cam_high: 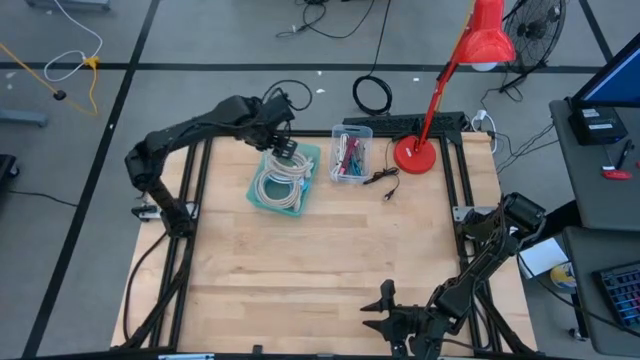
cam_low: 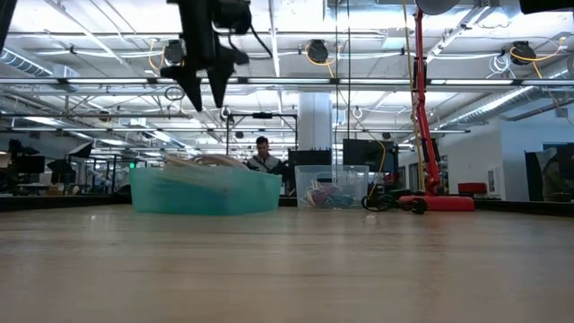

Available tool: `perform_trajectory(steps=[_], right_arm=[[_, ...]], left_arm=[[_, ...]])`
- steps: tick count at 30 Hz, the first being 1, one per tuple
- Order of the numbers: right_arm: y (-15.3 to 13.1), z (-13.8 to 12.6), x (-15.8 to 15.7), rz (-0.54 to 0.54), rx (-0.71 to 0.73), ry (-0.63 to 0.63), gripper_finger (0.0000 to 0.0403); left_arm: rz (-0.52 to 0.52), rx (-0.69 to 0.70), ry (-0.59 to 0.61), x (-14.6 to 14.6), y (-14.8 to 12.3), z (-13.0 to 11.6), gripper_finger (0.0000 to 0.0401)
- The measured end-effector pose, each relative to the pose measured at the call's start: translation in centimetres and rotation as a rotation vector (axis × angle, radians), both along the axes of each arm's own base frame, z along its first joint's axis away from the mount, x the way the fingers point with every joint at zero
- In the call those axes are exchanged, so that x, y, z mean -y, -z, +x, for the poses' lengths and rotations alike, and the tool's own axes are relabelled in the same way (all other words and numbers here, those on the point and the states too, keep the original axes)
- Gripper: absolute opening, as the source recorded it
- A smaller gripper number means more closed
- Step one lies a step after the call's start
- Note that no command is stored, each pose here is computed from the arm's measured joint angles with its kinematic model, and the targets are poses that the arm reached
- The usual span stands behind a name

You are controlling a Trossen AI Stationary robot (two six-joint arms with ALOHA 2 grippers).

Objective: Pick and place items into bin
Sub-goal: Put the light brown HDMI cable into the green bin, then adjust the green bin

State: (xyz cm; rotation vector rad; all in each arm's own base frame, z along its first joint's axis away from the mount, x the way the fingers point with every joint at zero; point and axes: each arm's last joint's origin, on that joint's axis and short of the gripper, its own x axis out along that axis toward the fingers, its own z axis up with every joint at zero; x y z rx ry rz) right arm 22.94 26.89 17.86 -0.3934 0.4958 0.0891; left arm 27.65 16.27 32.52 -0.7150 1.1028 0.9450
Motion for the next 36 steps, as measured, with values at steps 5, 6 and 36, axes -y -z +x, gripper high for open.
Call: perform_trajectory(steps=[5, 6, 36], right_arm=[[0.0, 0.0, 0.0, 0.0, 0.0, 0.0, 0.0155], [0.0, 0.0, 0.0, 0.002, 0.0, 0.001, 0.0155], [0.6, 1.0, 1.4, 0.027, -0.009, 0.064, 0.0155]], left_arm=[[-0.151, 0.036, 0.128, 4.3, -2.2, -1.3, 0.0216], [-0.172, 0.014, 0.166, 5.6, -2.4, -1.5, 0.02], [-0.008, 0.016, 0.416, 16.9, 14.0, -0.9, 0.0001]])
